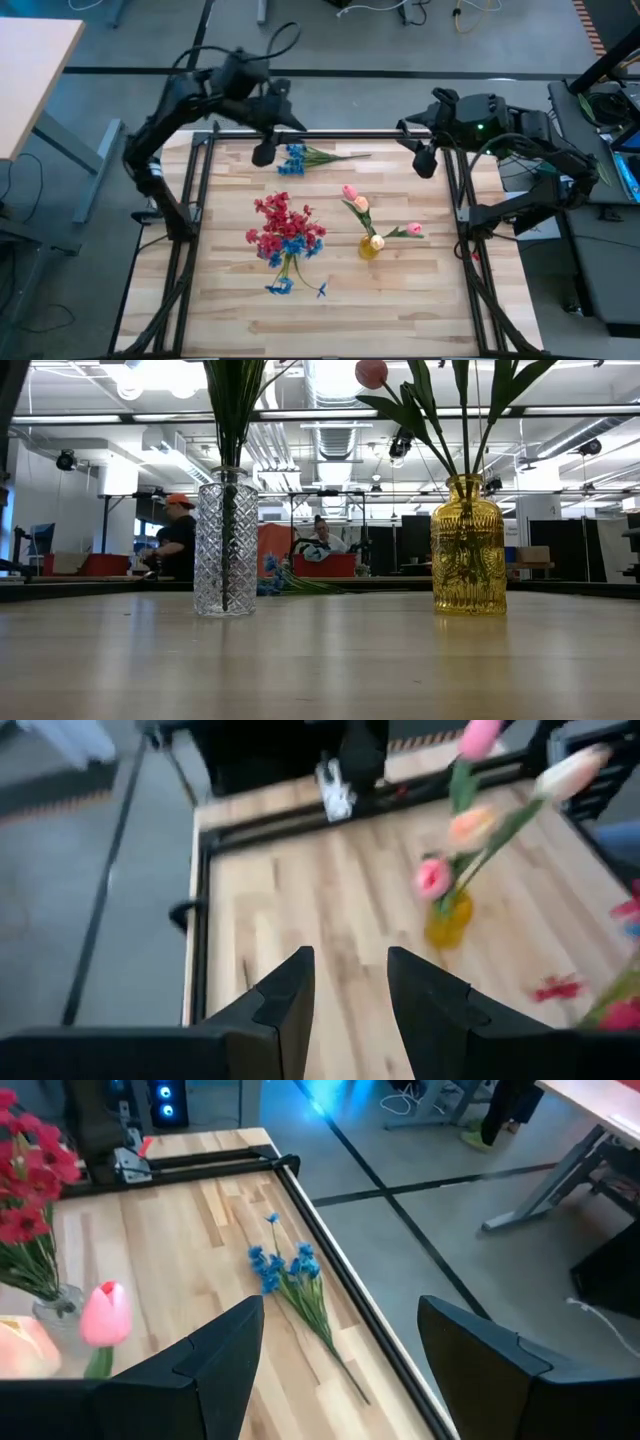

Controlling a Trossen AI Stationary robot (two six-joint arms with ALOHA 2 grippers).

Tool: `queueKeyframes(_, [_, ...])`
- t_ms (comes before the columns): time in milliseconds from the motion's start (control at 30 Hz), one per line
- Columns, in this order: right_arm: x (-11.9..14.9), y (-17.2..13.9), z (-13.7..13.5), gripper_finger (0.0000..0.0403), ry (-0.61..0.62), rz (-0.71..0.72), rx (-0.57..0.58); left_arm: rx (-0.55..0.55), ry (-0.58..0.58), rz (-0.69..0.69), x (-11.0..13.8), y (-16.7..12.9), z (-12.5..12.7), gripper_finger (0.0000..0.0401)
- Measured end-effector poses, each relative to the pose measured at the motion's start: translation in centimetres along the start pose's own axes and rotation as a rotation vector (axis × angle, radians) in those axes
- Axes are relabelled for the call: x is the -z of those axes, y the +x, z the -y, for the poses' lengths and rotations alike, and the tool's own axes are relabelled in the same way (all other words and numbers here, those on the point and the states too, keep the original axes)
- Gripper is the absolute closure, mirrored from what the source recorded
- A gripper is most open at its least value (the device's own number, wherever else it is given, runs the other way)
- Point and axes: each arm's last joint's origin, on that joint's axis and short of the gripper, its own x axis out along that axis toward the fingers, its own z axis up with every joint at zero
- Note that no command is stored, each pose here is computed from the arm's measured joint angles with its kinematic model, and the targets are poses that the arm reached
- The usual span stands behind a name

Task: Sort flowers into vase by color
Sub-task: Put the blue flower into the transparent vase

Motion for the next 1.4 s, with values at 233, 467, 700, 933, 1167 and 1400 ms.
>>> queueKeyframes(233, [0.3, -1.1, 0.2, 0.0145, 0.080, 0.011, -0.033, -0.017, -0.164, -0.227, 4.1, 2.1, -4.6, 0.0287])
queueKeyframes(467, [0.7, -1.6, 0.3, 0.0145, 0.145, 0.002, -0.050, -0.043, -0.233, -0.301, 7.2, 3.6, -8.7, 0.0287])
queueKeyframes(700, [1.2, -0.6, 0.0, 0.0145, 0.156, -0.034, -0.048, 0.091, -0.278, -0.395, 10.7, 6.8, -11.2, 0.0287])
queueKeyframes(933, [1.4, 0.4, -0.3, 0.0145, 0.143, -0.048, -0.047, 0.172, -0.285, -0.380, 12.3, 8.7, -11.9, 0.0287])
queueKeyframes(1167, [1.9, 1.6, -0.7, 0.0145, 0.120, -0.062, -0.035, 0.308, -0.371, -0.397, 13.2, 8.8, -10.4, 0.0287])
queueKeyframes(1400, [1.7, 4.4, 1.1, 0.0145, 0.054, 0.008, 0.096, 0.258, -0.306, -0.318, 11.8, 5.1, -8.3, 0.0287])
